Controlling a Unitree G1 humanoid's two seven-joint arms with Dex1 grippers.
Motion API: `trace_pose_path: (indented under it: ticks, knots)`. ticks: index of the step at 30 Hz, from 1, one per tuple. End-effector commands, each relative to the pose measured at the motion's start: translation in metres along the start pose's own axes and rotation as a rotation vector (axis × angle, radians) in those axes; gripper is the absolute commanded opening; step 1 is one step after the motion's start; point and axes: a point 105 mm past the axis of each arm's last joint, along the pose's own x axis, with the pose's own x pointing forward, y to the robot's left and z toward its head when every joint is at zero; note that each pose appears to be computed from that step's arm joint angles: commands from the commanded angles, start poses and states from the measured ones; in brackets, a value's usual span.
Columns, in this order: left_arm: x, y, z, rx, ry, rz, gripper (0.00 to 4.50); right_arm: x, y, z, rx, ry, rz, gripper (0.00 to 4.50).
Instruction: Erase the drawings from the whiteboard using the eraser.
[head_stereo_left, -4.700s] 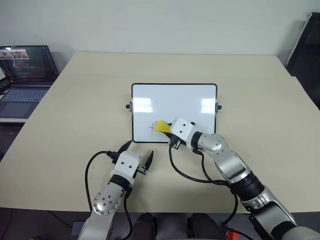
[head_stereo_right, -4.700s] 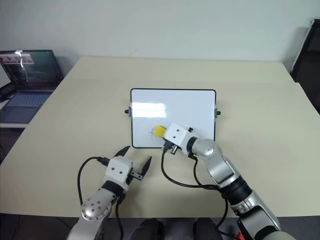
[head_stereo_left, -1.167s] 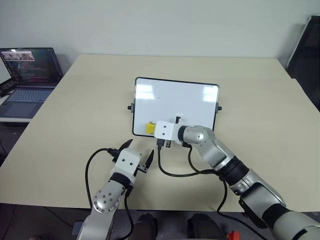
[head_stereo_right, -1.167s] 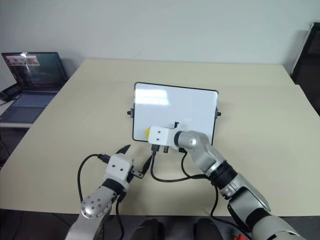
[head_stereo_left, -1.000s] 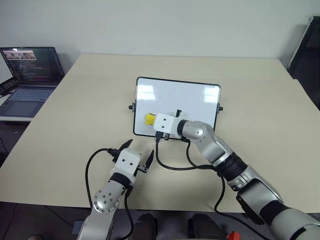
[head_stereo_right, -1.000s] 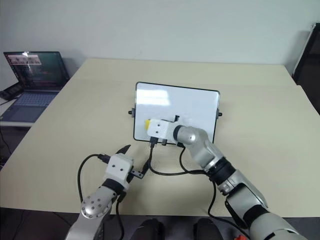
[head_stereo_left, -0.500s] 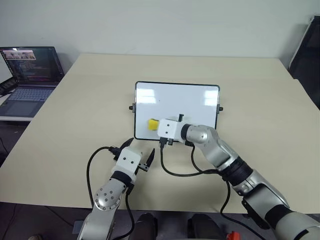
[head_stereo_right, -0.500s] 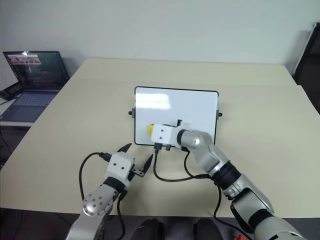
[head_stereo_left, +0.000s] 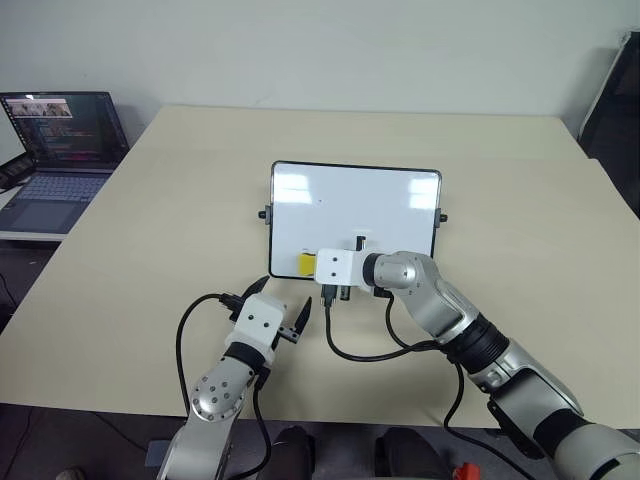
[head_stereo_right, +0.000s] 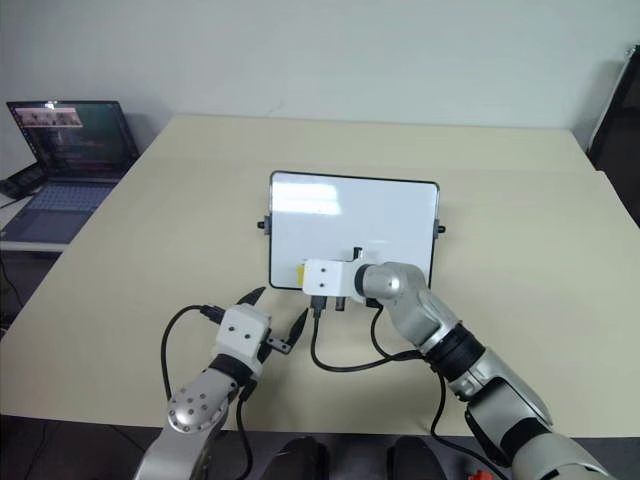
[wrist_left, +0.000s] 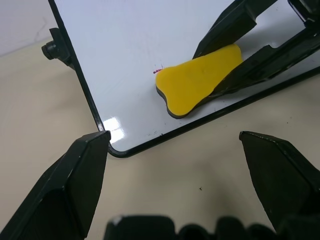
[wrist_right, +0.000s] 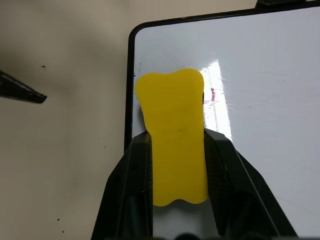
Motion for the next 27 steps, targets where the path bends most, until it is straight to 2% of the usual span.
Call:
trace_pose_path:
  ticks: [1, 5, 8, 11, 14, 21, 27]
  knots:
    - [0.002, 0.000, 0.011, 0.008, -0.049, 0.006, 4.50, -0.009, -0.033, -0.004, 0.032, 0.023, -0.137, 1.12]
    - [0.005, -0.001, 0.011, 0.009, -0.059, -0.007, 4.50, -0.007, -0.049, 0.001, 0.027, 0.015, -0.224, 1.12]
    - [0.008, -0.001, 0.012, 0.011, -0.064, -0.013, 4.50, -0.003, -0.046, 0.005, 0.019, 0.008, -0.211, 1.12]
    - [0.009, -0.001, 0.012, 0.012, -0.067, -0.014, 4.50, 0.001, -0.039, 0.007, 0.012, 0.007, -0.183, 1.12]
    - [0.009, -0.001, 0.013, 0.013, -0.071, -0.017, 4.50, 0.010, -0.012, 0.010, -0.006, 0.014, -0.070, 1.12]
    - [0.008, 0.001, 0.012, 0.018, -0.070, -0.010, 4.50, 0.004, 0.009, -0.007, -0.005, 0.060, 0.033, 1.12]
    - [0.010, 0.000, 0.013, 0.014, -0.073, -0.004, 4.50, -0.003, -0.011, -0.010, 0.051, 0.044, -0.054, 1.12]
